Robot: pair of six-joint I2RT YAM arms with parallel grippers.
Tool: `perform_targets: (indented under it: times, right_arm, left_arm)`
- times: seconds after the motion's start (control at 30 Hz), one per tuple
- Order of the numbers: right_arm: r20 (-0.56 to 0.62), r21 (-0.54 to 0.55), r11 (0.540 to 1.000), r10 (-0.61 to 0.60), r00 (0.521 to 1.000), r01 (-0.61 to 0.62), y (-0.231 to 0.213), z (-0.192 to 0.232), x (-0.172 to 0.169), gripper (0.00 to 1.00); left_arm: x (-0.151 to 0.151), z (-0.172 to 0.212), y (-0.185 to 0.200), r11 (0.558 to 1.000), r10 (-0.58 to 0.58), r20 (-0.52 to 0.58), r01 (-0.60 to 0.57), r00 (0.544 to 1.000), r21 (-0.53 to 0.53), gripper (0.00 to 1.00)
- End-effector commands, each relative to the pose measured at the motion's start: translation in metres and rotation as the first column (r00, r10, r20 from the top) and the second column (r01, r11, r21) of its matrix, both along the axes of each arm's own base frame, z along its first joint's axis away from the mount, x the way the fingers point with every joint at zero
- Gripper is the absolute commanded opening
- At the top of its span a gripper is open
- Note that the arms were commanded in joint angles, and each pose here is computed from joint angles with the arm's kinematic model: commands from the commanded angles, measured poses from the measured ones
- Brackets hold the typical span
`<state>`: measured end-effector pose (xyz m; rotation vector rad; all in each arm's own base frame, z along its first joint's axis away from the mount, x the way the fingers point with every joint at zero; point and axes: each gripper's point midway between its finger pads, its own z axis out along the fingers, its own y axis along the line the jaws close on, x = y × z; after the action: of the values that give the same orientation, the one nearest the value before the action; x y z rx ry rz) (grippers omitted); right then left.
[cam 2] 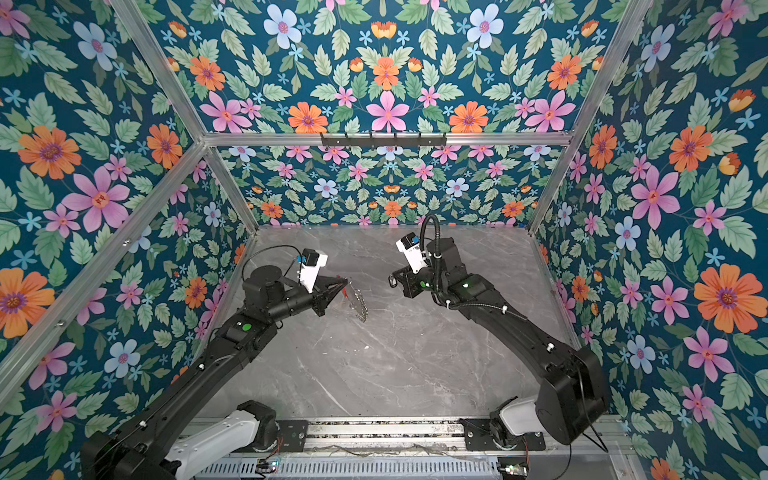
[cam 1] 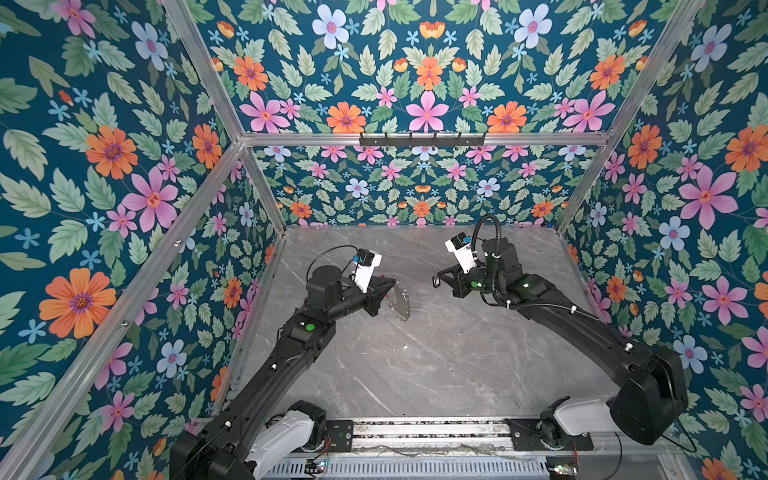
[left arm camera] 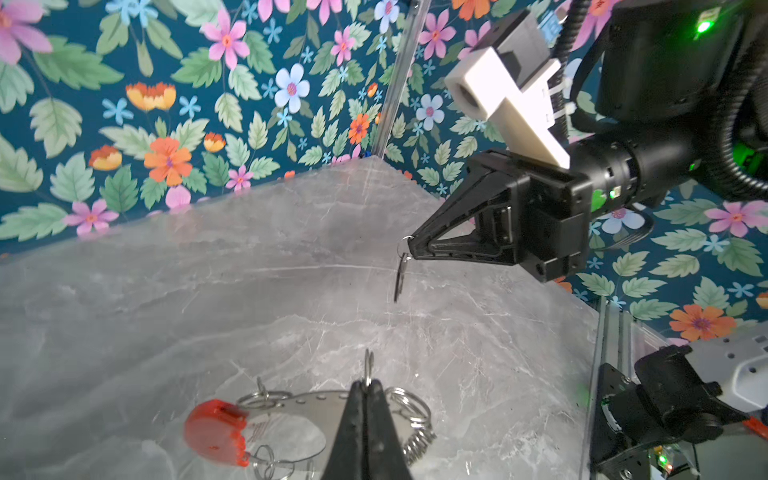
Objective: Put the keys on the keyring
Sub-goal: 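Carry the key with the right gripper toward the keyring held by the left gripper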
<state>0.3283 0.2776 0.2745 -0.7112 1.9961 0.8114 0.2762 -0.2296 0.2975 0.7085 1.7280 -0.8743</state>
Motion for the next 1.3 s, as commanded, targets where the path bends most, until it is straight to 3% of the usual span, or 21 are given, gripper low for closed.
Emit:
perform_targets:
  times: [0.0, 0.13, 0.37, 0.6, 1.27]
  right_arm:
    - [-0.008, -0.016, 0.997, 0.078, 0.997, -0.078, 0.004, 0.013, -0.026, 0.0]
    - [0.003, -0.014, 0.992, 0.128, 0.992, -0.128, 0.009, 0.03, -0.045, 0.0]
    - [-0.018, -0.022, 0.979, 0.201, 0.979, -0.201, 0.012, 0.043, -0.068, 0.0]
    - [-0.013, -0.04, 0.967, 0.25, 0.968, -0.25, 0.021, 0.047, -0.082, 0.0]
    - [0.025, -0.043, 0.972, 0.233, 0.972, -0.232, 0.026, 0.054, -0.071, 0.0]
  left_arm:
    - [-0.012, 0.022, -0.017, 0.988, -0.15, 0.129, 0.151, 0.98, -0.001, 0.04]
    - [-0.014, 0.032, -0.026, 0.976, -0.211, 0.192, 0.218, 0.958, -0.013, 0.0]
    - [-0.027, 0.026, -0.039, 0.956, -0.292, 0.306, 0.285, 0.906, 0.066, 0.0]
    - [-0.027, 0.027, -0.051, 0.947, -0.322, 0.304, 0.31, 0.896, 0.09, 0.0]
    - [-0.029, 0.021, -0.065, 0.938, -0.346, 0.27, 0.328, 0.899, 0.111, 0.0]
